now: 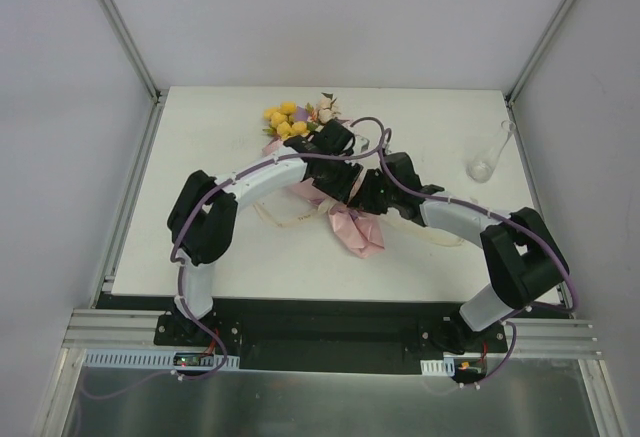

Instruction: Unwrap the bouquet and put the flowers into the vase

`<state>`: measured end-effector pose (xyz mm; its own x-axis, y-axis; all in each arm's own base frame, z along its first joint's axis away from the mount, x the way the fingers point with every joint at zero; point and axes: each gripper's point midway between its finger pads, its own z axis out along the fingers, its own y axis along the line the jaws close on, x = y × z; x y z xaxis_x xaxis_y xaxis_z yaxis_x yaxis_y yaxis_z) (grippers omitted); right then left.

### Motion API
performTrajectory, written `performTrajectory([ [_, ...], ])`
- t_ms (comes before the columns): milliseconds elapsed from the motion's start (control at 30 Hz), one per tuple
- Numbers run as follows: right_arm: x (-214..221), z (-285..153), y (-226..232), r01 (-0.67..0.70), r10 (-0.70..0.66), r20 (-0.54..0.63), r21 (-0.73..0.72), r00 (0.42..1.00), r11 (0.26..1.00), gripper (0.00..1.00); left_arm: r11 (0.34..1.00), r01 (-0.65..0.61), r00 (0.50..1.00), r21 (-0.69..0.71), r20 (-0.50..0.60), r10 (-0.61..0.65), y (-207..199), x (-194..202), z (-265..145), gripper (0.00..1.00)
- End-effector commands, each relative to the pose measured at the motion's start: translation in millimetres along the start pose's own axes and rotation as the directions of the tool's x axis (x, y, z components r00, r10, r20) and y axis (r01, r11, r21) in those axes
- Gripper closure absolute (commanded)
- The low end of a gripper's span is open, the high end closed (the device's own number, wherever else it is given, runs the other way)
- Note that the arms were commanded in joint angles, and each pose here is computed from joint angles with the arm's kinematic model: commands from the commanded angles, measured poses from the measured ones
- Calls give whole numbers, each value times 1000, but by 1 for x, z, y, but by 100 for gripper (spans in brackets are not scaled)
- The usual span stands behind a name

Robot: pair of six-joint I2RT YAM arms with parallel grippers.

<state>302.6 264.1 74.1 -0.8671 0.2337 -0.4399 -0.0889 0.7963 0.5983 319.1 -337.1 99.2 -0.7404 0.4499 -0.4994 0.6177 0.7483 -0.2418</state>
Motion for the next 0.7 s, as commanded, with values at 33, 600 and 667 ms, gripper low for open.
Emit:
performTrajectory([
  [33,-3,-11,14,-5,7,29,-60,1000,998,85,993,-80,997,-84,0,80,6,-8,-1,59],
  [600,8,-10,4,-14,14,10,-47,1000,999,87,985,-106,994,-140,-11,105,11,-9,4,92],
  [667,6,-10,4,-46,47,14,-47,999,998,87,988,-103,995,-115,7,105,3,-12,-2,99],
])
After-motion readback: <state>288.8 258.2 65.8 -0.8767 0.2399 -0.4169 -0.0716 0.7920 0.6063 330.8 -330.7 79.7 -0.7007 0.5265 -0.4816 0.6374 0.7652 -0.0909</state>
